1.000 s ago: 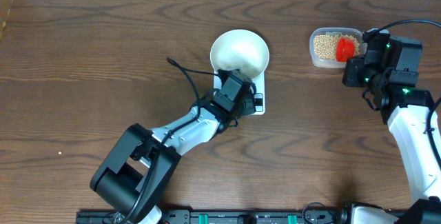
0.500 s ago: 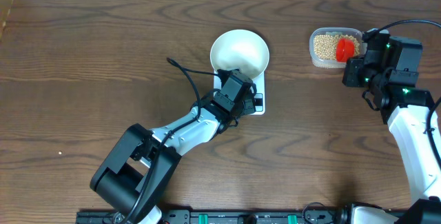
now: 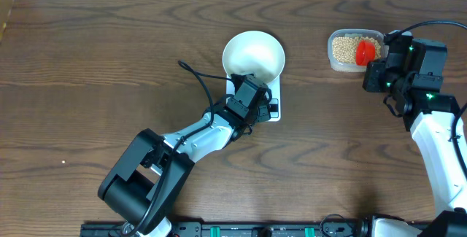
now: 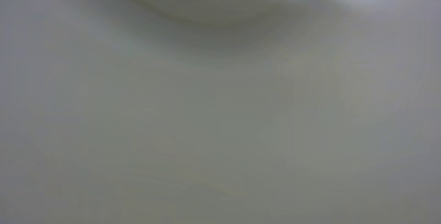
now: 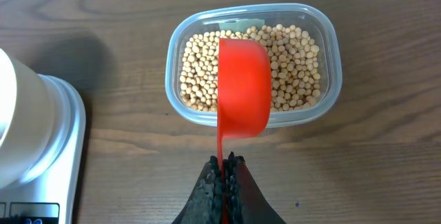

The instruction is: Scoop item into bowl and weigh 50g on scale

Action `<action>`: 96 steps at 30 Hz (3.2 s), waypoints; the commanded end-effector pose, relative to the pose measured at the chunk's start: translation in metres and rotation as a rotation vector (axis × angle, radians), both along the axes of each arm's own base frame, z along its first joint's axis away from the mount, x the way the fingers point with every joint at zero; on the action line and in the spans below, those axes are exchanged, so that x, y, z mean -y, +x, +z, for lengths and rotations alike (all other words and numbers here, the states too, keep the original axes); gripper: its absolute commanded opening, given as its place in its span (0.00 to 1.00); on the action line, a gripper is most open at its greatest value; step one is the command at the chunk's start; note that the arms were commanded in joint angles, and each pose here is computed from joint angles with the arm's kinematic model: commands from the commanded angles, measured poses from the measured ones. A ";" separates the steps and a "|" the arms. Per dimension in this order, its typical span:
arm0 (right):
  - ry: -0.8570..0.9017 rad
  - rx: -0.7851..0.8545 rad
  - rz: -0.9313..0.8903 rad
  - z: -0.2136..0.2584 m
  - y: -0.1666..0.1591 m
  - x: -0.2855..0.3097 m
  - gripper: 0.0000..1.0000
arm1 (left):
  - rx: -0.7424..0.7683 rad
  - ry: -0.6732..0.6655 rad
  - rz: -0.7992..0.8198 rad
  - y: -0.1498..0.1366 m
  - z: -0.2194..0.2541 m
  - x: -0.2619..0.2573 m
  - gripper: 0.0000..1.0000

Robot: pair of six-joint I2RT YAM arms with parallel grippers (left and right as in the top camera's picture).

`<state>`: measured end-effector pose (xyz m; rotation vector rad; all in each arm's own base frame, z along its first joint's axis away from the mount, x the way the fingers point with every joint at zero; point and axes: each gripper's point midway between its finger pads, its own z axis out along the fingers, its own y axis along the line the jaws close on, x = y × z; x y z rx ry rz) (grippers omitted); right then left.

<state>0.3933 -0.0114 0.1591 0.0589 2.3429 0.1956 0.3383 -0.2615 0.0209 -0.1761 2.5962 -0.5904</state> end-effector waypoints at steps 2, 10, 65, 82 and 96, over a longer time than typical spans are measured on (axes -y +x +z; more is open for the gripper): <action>-0.011 0.020 0.001 0.007 0.003 0.003 0.01 | -0.022 0.042 0.008 -0.003 -0.015 -0.007 0.07; -0.010 0.019 0.001 0.007 0.003 0.003 0.01 | -0.069 0.059 0.030 -0.009 -0.030 -0.012 0.07; -0.006 0.012 0.004 0.006 0.002 0.002 0.01 | 0.047 0.161 -0.072 -0.002 -0.005 -0.020 0.07; -0.006 0.012 0.004 0.006 0.002 0.002 0.01 | 0.045 0.165 -0.087 -0.007 -0.006 -0.016 0.07; -0.005 0.012 0.005 0.006 0.002 0.002 0.01 | 0.069 0.165 -0.099 -0.006 -0.004 -0.010 0.07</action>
